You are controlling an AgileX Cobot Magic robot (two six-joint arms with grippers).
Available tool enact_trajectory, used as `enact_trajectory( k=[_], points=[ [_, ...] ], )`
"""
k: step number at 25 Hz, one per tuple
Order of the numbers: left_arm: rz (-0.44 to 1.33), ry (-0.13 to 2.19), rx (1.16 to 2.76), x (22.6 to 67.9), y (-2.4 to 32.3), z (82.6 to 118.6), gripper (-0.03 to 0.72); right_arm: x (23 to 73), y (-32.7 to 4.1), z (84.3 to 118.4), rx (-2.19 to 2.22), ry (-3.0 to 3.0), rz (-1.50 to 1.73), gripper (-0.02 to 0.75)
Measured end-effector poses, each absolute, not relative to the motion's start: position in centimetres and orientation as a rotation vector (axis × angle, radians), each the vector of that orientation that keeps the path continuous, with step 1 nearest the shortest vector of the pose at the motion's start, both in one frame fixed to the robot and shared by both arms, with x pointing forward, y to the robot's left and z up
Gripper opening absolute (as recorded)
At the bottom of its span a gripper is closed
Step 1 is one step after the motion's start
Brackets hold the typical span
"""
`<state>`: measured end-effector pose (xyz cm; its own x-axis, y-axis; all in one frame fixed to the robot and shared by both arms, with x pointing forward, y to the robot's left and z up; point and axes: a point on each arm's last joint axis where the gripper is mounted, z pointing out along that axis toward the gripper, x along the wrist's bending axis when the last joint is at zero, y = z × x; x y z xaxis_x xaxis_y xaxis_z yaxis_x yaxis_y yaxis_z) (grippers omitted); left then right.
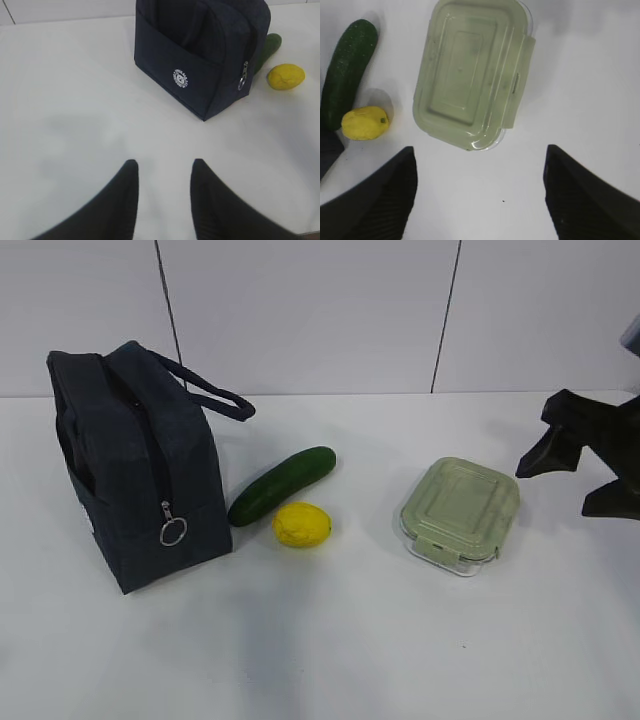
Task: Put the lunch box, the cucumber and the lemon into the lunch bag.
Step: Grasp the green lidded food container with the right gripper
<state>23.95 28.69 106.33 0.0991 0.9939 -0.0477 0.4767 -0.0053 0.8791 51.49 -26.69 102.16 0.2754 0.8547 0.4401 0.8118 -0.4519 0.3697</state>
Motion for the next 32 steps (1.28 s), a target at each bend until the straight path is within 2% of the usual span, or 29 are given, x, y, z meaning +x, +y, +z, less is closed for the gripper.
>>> enact_trajectory(
  k=[5,13,23,32],
  points=[
    [0.703,1.586,1.542,26.8,28.6,106.8,0.327,52.3,-26.7,100.4,2.481,1.634,0.852,0.593],
    [0.475,1.616,1.384,31.0,27.7,107.5,0.414,53.4,-26.8,98.4,2.474,1.657,0.815,0.592],
    [0.315,1.709,1.248,35.1,27.5,107.1,0.44,55.0,-29.0,97.1,2.512,1.628,1.014,0.592],
    [0.196,1.782,1.137,38.1,27.4,106.9,0.519,56.4,-28.8,94.8,2.536,1.659,1.145,0.592]
  ],
)
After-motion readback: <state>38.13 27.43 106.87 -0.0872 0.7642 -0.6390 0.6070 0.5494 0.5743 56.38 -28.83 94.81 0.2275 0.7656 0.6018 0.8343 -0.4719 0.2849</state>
